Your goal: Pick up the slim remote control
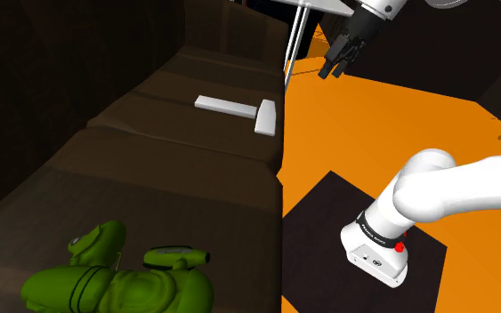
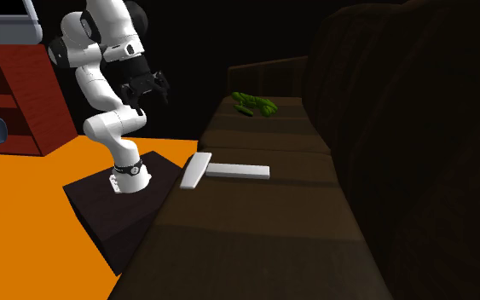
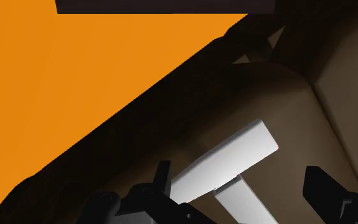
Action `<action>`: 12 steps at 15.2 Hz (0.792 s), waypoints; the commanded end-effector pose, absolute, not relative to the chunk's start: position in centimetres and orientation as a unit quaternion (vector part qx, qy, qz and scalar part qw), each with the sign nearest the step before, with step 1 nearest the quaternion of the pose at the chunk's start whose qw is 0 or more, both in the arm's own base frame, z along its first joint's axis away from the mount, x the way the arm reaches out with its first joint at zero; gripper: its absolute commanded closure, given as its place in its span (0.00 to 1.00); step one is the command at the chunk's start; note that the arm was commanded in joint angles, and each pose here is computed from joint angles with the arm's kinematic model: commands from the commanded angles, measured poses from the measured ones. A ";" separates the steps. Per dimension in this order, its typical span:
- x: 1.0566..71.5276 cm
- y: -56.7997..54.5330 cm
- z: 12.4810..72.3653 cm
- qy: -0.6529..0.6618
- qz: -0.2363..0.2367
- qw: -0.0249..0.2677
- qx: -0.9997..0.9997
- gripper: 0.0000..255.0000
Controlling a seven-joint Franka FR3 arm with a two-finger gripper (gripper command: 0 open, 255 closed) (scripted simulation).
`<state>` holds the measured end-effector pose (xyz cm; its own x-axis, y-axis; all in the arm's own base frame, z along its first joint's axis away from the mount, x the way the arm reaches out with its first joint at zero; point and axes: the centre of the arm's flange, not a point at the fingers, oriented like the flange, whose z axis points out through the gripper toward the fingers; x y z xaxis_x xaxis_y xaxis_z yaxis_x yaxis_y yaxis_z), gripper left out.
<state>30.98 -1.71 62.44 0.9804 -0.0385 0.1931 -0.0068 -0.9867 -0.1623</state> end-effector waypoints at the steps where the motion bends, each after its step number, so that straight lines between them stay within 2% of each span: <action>1: 31.0 -1.7 62.4 0.011 -0.098 0.081 -0.992 0.00; 12: 45.0 3.6 57.0 -0.093 -0.055 0.048 -0.993 0.00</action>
<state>43.86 3.05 57.68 0.9794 0.1590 0.1247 0.1709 -0.9811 -0.0912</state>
